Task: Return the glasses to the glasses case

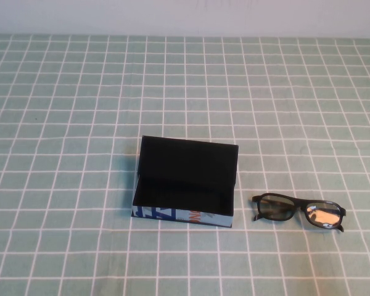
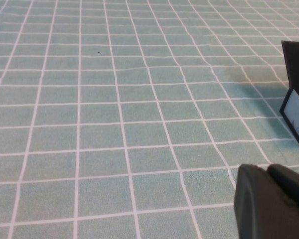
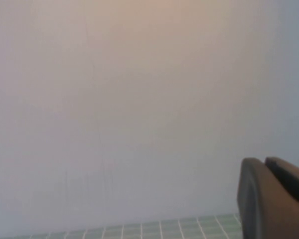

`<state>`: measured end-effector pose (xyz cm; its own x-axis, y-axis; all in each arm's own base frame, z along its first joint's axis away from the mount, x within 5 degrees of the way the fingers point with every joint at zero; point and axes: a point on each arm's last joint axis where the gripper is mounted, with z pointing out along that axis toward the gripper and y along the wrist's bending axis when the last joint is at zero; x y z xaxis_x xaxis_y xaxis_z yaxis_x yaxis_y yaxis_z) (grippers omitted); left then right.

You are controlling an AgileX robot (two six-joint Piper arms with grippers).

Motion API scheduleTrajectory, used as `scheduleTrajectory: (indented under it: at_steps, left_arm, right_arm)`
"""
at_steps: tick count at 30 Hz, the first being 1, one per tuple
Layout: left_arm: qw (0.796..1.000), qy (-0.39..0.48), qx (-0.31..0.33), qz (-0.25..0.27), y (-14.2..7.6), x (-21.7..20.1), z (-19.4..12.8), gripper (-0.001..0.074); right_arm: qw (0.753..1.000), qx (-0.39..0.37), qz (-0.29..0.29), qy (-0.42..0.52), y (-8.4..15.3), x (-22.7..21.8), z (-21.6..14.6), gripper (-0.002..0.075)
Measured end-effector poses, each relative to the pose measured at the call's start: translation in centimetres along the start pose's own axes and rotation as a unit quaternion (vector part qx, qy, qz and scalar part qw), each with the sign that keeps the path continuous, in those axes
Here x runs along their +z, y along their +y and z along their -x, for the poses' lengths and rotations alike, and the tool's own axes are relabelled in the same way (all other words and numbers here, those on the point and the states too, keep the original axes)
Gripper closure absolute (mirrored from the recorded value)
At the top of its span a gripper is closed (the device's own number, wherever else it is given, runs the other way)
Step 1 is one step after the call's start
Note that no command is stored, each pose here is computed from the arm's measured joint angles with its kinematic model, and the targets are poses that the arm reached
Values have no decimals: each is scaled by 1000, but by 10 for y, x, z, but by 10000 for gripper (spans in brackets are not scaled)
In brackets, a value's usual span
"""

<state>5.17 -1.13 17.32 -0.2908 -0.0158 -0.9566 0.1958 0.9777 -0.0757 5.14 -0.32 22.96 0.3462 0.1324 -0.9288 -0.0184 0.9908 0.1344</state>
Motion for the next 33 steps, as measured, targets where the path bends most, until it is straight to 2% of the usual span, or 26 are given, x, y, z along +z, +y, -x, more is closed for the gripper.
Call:
scheduleTrajectory:
  at_steps: [7,12,16,21,26,33]
  left_arm:
    - [1000,0,1,0,0,0,0,734]
    - [1000,0,2,1,0,0,0,734]
    - [1000,0,2,1,0,0,0,734]
    - [1000,0,2,1,0,0,0,734]
    - [1000,0,2,1,0,0,0,734]
    - [1000,-3,4,1,0,0,1,734]
  right_arm:
    - [997,2,-2,-83,0,-1,15,737]
    - [982,2,-4,-186,-1,-6,33,737]
    - [974,15,-1,-228,0,-9,44,737]
    - [962,61,20,-267,6,-9,86,737]
    - [967,85,39,-236,14,-10,129,737]
    - [982,85,52,-163,24,-18,169,737]
